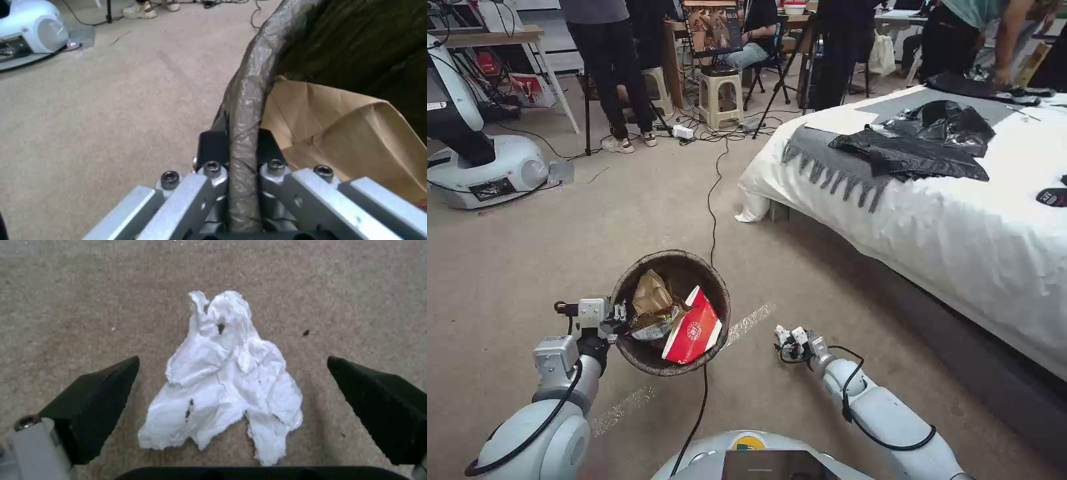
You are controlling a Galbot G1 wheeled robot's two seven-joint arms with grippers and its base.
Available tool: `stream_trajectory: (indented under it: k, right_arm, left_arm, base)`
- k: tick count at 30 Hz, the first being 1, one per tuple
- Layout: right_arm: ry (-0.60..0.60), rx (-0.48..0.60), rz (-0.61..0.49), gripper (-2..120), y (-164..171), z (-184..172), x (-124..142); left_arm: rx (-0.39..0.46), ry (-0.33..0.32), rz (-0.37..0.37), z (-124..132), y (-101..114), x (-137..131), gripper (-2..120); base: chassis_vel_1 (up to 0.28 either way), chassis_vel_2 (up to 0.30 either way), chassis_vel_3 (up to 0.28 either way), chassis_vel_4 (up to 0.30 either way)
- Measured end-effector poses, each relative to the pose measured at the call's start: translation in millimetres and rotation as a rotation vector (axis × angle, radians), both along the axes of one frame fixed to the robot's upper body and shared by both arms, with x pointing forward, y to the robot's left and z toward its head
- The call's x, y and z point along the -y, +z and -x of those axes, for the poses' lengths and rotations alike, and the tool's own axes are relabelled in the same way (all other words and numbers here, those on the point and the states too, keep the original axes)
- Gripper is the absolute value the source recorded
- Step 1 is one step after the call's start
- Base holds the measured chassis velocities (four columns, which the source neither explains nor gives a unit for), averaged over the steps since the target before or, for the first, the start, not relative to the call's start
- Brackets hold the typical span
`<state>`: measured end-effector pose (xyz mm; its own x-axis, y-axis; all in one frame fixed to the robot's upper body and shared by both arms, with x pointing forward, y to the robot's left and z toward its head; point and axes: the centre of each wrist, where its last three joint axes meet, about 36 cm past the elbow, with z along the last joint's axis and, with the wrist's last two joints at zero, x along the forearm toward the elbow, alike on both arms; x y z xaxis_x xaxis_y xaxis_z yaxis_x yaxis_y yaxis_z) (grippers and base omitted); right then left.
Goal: Pick up the trash bin, then pick up the garbage from the floor and place it into the trash bin.
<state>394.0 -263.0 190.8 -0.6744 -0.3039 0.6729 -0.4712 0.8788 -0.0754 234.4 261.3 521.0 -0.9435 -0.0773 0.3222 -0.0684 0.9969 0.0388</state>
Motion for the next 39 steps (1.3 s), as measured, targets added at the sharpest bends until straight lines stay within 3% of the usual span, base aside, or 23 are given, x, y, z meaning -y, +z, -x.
stream_trajectory:
  k: [3, 6, 10, 12, 21, 29, 39]
  right_arm:
    - [0.000, -0.001, -0.002, 96, -0.3, -0.2, 0.3]
    - [0.000, -0.006, -0.009, 81, -0.8, -0.9, 1.2]
    - [-0.004, -0.009, -0.008, 71, -2.6, -1.0, 2.2]
    - [-0.006, -0.008, -0.008, 59, -2.6, -0.9, 2.9]
    - [-0.007, -0.013, -0.010, 32, -3.8, -0.1, 3.3]
    - [-0.023, -0.016, -0.016, 0, -5.7, -1.4, 6.2]
    - [-0.035, 0.035, -0.027, 0, 10.0, -3.8, 7.1]
  left_arm:
    - [0.001, 0.000, 0.000, -0.1, 0.0, 0.1, 0]
    - [0.002, 0.000, 0.000, -0.2, 0.1, 0.1, 0]
    - [0.002, 0.000, 0.000, -0.3, -0.1, 0.1, 0]
    - [0.002, 0.000, 0.000, -0.5, -0.2, 0.0, 0]
    - [0.001, 0.000, 0.002, -0.7, -0.7, 0.4, 0]
    - [0.001, 0.001, 0.000, -0.5, -0.7, 0.0, 0]
    - [0.003, 0.000, 0.000, -0.5, -0.3, 0.2, 0]
  base:
    - [0.000, 0.000, 0.000, 0.000]
    - [0.000, 0.000, 0.000, 0.000]
    - [0.000, 0.000, 0.000, 0.000]
    - [0.000, 0.000, 0.000, 0.000]
    - [0.000, 0.000, 0.000, 0.000]
    - [0.000, 0.000, 0.000, 0.000]
    - [0.000, 0.000, 0.000, 0.000]
